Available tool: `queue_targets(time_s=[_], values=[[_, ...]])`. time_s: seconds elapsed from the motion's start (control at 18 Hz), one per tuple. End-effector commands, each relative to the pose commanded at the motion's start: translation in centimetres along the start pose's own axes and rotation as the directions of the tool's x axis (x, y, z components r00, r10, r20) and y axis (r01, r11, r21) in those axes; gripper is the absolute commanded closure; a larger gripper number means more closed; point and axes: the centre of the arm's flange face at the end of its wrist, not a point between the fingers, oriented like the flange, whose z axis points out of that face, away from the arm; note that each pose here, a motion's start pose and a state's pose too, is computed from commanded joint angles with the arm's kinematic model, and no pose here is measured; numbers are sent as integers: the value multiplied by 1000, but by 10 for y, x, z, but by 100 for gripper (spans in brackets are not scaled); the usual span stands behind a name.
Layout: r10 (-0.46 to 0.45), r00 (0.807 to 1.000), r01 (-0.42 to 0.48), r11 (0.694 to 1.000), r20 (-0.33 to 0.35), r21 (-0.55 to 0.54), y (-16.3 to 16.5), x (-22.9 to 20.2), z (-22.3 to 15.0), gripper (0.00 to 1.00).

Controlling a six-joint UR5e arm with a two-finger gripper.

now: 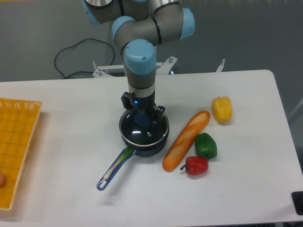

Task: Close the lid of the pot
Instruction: 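Lower the glass lid onto the saucepan rim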

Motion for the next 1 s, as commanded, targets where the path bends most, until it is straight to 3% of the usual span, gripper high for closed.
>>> queue_targets(time_s=[1.0], values=[[-4,1000,5,1000,18,-13,-7,4,7,46]])
